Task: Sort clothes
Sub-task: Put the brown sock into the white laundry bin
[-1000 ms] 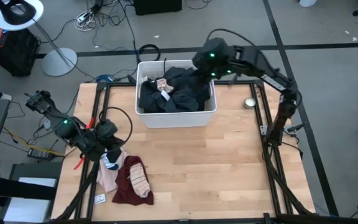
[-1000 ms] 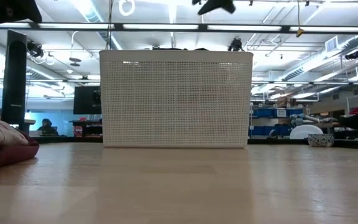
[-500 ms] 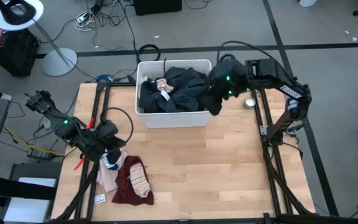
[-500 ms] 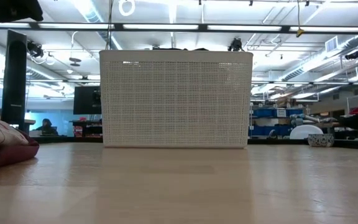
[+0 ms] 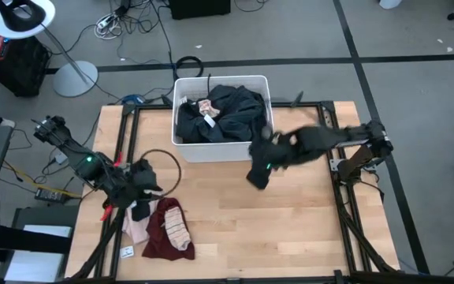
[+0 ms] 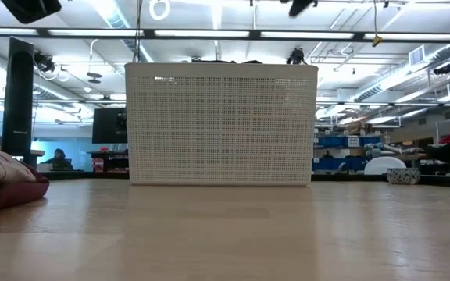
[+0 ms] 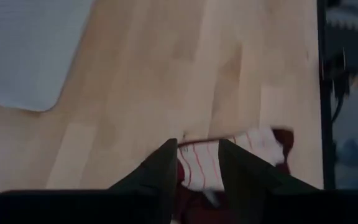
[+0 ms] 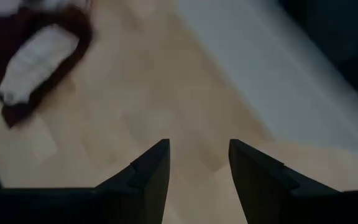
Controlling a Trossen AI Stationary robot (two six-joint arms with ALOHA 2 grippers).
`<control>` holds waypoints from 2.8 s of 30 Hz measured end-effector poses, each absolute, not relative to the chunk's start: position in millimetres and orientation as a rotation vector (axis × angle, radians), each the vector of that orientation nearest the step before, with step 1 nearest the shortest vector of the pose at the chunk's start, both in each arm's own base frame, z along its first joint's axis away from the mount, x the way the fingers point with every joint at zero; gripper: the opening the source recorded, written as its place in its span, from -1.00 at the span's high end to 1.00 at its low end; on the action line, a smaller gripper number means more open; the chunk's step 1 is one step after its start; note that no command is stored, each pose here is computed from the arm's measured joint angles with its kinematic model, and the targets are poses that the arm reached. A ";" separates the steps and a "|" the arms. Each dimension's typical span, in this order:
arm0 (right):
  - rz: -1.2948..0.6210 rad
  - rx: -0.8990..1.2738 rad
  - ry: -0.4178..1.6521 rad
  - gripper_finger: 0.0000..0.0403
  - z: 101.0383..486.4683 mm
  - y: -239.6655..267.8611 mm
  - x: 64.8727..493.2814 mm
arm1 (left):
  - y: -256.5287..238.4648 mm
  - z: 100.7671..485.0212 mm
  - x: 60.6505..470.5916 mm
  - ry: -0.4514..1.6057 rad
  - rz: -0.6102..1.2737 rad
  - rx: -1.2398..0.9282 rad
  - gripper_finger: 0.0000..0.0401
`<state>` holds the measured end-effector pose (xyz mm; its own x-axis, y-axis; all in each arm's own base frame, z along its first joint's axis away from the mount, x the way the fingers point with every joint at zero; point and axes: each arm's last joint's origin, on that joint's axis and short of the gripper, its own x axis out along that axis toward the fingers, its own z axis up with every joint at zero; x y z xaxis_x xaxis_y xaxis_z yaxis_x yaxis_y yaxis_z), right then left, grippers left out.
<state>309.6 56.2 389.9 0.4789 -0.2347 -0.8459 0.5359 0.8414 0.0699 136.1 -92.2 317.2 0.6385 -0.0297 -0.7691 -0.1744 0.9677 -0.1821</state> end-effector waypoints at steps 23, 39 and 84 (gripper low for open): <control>-0.407 0.405 1.149 0.24 263.8 126.7 293.2 | -147.0 247.2 212.9 1.168 -0.114 -0.125 0.40; -0.498 0.552 1.111 0.29 245.0 134.3 202.0 | -167.0 224.0 235.8 1.189 -0.158 -0.271 0.40; -0.536 0.582 0.949 0.34 246.7 134.4 175.1 | -151.3 312.2 241.0 1.177 0.321 -0.310 1.00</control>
